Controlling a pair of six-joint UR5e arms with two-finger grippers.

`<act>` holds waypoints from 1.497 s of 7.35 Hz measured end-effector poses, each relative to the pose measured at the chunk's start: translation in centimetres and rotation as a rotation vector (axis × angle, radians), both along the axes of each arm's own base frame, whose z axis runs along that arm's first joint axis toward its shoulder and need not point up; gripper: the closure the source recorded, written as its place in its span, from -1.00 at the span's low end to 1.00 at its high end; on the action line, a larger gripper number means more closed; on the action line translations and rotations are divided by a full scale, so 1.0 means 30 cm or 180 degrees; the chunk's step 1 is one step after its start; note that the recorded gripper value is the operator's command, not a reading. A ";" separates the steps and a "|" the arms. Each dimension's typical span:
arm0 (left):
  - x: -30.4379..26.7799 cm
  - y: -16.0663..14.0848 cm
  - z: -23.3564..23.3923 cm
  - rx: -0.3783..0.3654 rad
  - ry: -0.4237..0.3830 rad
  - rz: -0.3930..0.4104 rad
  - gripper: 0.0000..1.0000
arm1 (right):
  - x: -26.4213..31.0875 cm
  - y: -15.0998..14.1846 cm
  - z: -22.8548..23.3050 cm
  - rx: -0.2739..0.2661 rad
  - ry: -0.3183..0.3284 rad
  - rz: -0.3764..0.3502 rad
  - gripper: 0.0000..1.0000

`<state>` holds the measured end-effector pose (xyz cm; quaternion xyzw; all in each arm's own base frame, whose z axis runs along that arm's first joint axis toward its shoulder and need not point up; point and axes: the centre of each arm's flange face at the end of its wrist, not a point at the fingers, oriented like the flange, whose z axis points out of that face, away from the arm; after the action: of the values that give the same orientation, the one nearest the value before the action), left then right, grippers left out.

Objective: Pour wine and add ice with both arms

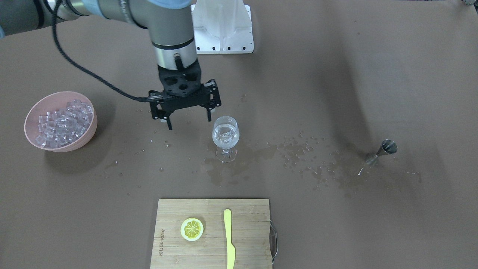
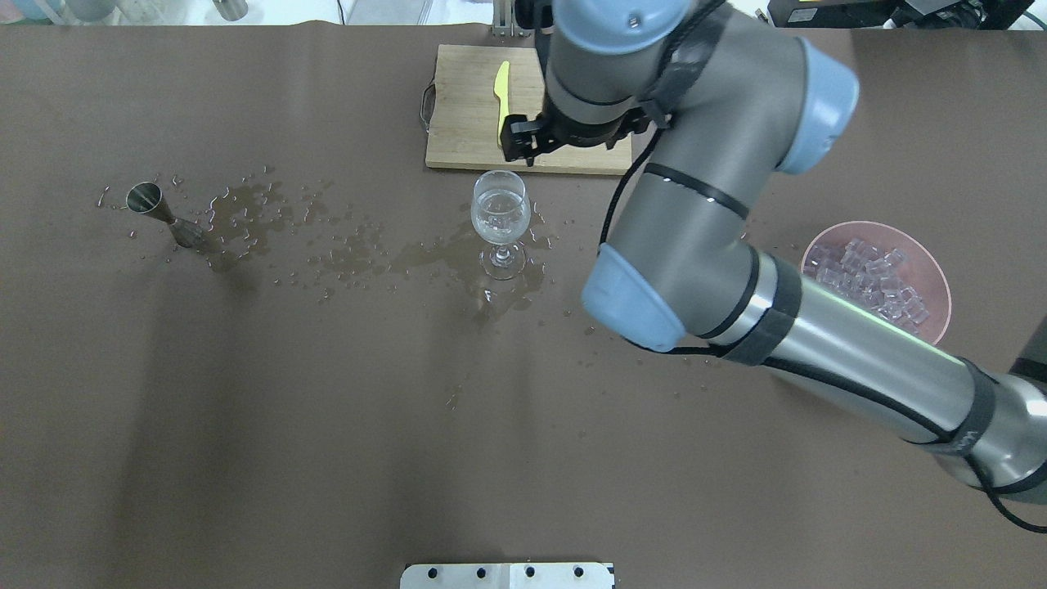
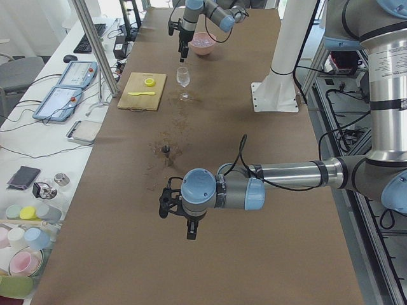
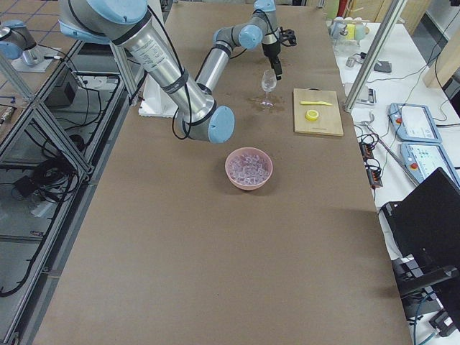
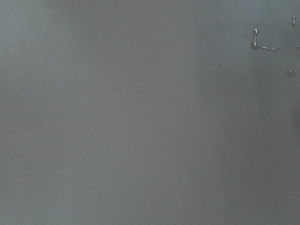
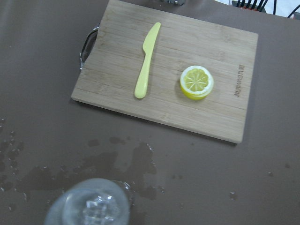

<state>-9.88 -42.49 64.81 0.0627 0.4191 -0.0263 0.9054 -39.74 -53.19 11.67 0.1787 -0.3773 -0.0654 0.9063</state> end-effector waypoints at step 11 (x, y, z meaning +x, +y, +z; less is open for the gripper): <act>0.087 -0.074 -0.087 0.0219 -0.0208 0.0240 -0.97 | 1.364 0.185 1.521 -0.0615 0.0610 -0.0491 -1.00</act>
<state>-7.25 -44.71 62.21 0.0788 0.3920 0.0243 0.9162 1.17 -47.64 57.31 0.0540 -0.3062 -0.1149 0.9434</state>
